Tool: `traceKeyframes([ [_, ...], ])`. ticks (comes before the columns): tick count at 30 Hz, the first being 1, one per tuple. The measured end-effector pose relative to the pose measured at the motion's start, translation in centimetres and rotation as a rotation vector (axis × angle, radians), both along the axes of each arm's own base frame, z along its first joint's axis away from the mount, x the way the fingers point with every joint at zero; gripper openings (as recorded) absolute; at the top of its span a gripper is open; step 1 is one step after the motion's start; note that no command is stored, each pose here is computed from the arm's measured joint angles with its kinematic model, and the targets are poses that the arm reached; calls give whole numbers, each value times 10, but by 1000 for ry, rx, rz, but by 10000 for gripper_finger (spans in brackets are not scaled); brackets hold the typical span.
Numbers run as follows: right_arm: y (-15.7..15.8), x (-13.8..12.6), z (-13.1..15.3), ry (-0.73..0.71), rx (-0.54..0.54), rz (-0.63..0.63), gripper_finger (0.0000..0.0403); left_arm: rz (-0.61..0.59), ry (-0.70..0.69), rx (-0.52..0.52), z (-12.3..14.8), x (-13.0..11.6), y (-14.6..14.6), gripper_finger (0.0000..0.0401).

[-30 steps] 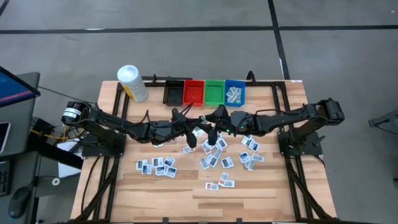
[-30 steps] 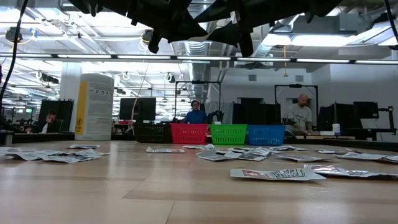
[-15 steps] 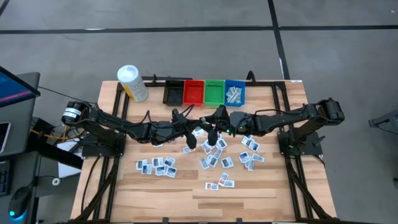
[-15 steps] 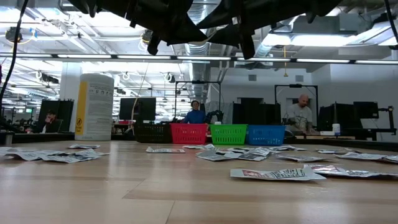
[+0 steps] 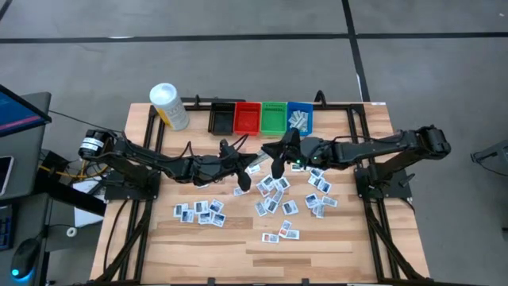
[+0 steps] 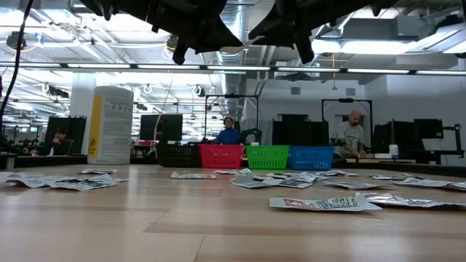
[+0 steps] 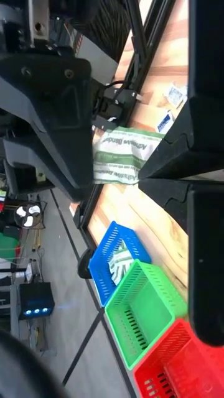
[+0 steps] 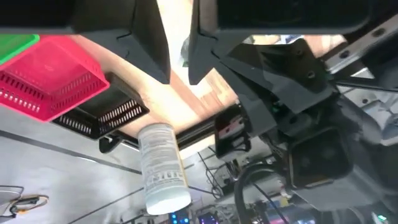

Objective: Pick & Place First Aid Supplies
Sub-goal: Put the bandage pack into the blue bin

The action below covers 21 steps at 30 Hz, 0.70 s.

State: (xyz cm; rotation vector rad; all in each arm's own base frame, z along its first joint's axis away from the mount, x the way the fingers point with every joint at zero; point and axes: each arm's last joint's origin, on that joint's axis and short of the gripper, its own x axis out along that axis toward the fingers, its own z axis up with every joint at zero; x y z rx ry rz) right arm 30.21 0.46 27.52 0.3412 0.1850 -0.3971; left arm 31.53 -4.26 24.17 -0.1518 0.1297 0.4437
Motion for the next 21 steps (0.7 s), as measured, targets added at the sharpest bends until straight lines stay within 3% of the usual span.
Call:
traceKeyframes([
  [6,2,-2,2,5,-7,35,4,1,0,0,0,0,0,5],
  [21,5,-1,0,5,13,55,16,7,-1,1,0,0,0,7],
])
